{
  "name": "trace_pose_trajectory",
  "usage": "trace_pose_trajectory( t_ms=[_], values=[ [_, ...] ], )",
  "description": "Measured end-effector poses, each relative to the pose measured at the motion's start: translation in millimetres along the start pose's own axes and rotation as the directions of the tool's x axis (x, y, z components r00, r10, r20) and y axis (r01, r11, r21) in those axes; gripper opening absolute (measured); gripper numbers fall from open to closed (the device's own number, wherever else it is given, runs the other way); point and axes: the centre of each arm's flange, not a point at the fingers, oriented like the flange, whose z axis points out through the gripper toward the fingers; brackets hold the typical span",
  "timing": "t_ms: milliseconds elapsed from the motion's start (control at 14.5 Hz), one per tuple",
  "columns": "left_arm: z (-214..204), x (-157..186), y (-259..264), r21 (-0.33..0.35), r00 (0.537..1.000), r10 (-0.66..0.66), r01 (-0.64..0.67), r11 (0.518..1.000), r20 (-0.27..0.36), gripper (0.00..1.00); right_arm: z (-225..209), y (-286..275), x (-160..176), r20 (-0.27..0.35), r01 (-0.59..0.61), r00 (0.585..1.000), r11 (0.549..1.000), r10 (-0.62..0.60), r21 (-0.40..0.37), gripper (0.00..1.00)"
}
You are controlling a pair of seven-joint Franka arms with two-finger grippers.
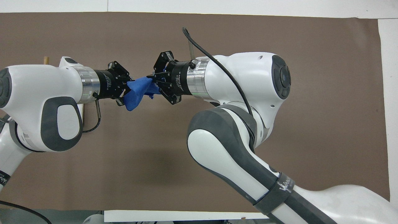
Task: Right arm passes towel to left arm to hang
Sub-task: 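Open the right gripper while the left gripper pulls the towel away, then carry the towel over the rack with the left gripper while the right withdraws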
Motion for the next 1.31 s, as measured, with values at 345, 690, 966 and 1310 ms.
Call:
trace_pose_trajectory(
  t_ms=[345, 690, 966, 1310],
  values=[
    [-1.6, -1.6, 1.7, -0.004, 1.000, 0.003, -0.002, 1.000, 0.003, 0.02, -0.7, -0.7, -0.2, 0.001, 0.000, 1.000, 1.000, 0.000, 0.002, 0.04],
    [-4.6, -3.0, 5.1, -0.012, 1.000, 0.003, -0.003, 1.000, 0.006, 0.02, -1.2, -1.3, -0.8, 0.002, 0.001, 1.000, 1.000, -0.001, 0.003, 0.34],
    [-32.1, -5.7, 43.6, -0.089, 0.999, 0.008, -0.005, 0.996, 0.032, 0.02, -2.6, -2.4, -1.1, -0.001, 0.066, 0.998, 0.998, -0.066, 0.006, 0.76],
    [-54.4, 35.1, 76.9, -0.139, 0.987, 0.160, -0.159, 0.977, -0.006, 0.02, -10.5, 6.4, 32.0, -0.047, 0.474, 0.876, 0.874, -0.481, -0.109, 1.00]
  ],
)
